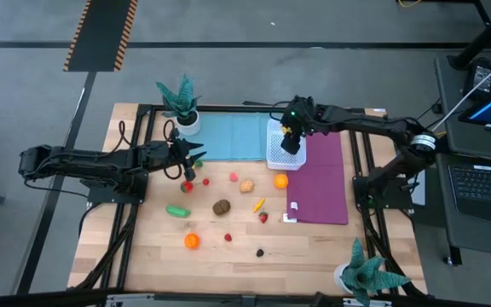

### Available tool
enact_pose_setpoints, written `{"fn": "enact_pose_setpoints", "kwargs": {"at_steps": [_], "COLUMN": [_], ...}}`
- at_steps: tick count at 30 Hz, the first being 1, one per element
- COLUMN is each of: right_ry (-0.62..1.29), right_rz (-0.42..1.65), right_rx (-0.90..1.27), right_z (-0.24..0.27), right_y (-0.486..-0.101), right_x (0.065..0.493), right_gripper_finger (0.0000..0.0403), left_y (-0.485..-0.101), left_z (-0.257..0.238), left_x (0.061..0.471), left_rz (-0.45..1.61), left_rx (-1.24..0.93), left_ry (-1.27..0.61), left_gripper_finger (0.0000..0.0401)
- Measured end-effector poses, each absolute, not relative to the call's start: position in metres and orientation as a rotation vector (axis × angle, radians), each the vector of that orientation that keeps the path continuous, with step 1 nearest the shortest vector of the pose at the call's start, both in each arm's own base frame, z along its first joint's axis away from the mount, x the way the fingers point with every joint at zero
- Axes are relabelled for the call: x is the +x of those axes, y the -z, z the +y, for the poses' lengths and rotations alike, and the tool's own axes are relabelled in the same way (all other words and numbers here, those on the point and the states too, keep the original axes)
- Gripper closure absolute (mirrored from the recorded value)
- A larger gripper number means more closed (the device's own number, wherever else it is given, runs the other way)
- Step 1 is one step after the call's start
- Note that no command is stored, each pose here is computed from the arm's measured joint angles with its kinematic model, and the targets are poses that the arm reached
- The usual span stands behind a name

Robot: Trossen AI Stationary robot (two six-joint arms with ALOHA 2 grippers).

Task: Pick and placing Produce into tupperware
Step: Put the yellow lemon into the white container

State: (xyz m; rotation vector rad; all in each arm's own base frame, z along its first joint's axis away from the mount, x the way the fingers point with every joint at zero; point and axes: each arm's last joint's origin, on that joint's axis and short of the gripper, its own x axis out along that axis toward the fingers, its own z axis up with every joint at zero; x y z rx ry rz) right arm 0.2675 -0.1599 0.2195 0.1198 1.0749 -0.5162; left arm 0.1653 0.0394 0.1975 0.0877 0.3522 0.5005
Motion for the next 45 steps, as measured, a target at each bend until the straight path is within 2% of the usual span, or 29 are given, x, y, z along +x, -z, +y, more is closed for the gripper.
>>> {"fn": "enact_pose_setpoints", "kwargs": {"at_steps": [14,45], "right_ry": [0.524,0.541], "right_rz": [1.177,1.188], "right_rx": [0.154,0.129], "right_z": [-0.179,-0.18], "right_y": [-0.178,-0.176], "right_x": [0.276,0.276], "right_gripper_finger": [0.0193,0.0177], "left_y": [-0.195,-0.195], "left_z": [0.039,0.039], "left_x": [0.165,0.165], "left_rz": [0.375,0.374], "left_rx": [0.089,0.088], "left_ry": [-0.499,-0.499], "left_gripper_finger": [0.028,0.028]}}
